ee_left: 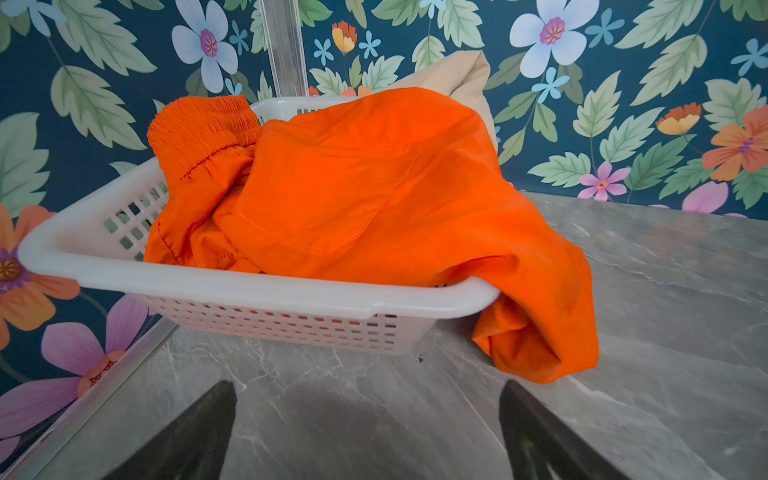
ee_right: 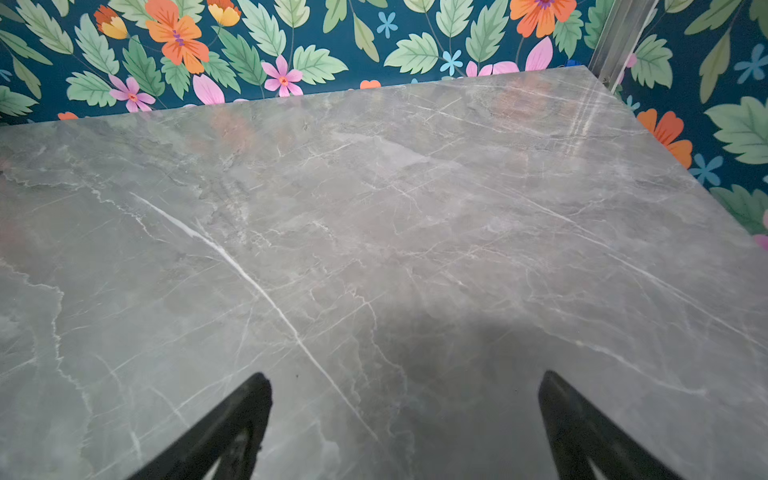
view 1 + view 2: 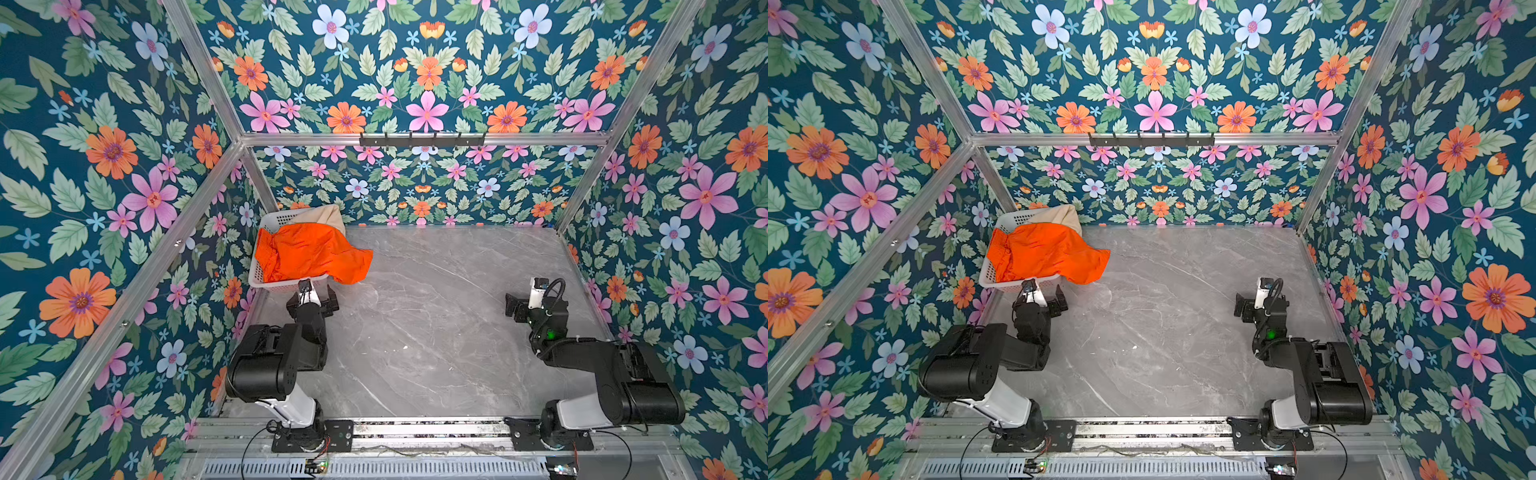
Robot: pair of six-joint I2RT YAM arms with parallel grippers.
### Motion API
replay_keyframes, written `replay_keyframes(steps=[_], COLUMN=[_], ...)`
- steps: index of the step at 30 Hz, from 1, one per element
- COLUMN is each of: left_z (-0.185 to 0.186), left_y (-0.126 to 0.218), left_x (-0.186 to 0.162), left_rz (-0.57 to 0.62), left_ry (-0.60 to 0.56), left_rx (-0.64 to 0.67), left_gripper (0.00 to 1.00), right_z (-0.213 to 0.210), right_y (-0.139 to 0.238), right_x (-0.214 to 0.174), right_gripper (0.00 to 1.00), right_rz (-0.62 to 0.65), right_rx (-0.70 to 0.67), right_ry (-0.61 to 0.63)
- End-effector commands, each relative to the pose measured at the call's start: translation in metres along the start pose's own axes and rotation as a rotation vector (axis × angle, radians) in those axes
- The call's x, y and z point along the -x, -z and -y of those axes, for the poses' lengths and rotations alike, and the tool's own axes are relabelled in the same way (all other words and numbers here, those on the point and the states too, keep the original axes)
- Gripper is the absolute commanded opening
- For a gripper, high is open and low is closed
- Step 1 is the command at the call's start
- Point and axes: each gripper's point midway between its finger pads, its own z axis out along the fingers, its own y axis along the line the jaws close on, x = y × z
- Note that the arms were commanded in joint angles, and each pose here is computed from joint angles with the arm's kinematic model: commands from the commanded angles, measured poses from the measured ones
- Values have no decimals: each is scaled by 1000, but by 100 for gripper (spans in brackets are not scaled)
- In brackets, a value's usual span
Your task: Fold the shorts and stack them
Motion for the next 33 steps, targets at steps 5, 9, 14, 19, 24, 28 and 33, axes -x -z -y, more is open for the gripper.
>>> replay_keyframes(steps=[5,9,14,19,24,28,33], left_z=[-1,-1,0,0,0,-1,-5], left_y=[0,0,0,0,1,7,23], left_x=[2,2,1,1,2,10,26], left_rz=[6,6,5,4,8,35,2], left_ry=[-6,-6,-7,-7,-5,-2,-3], left_rx=[3,4,3,2,0,-8,-6], left_gripper=[100,100,100,100,100,100,98], right_z=[-1,-1,0,0,0,1,-13], right_y=[1,1,0,0,0,1,25], right_x=[12,12,12,12,12,21,62], right_gripper=[99,99,99,99,99,99,99], right_rz=[46,45,45,45,43,43,-25], right_rx=[1,0,0,0,6,-8,45], right_ry=[17,17,17,17,11,3,-42])
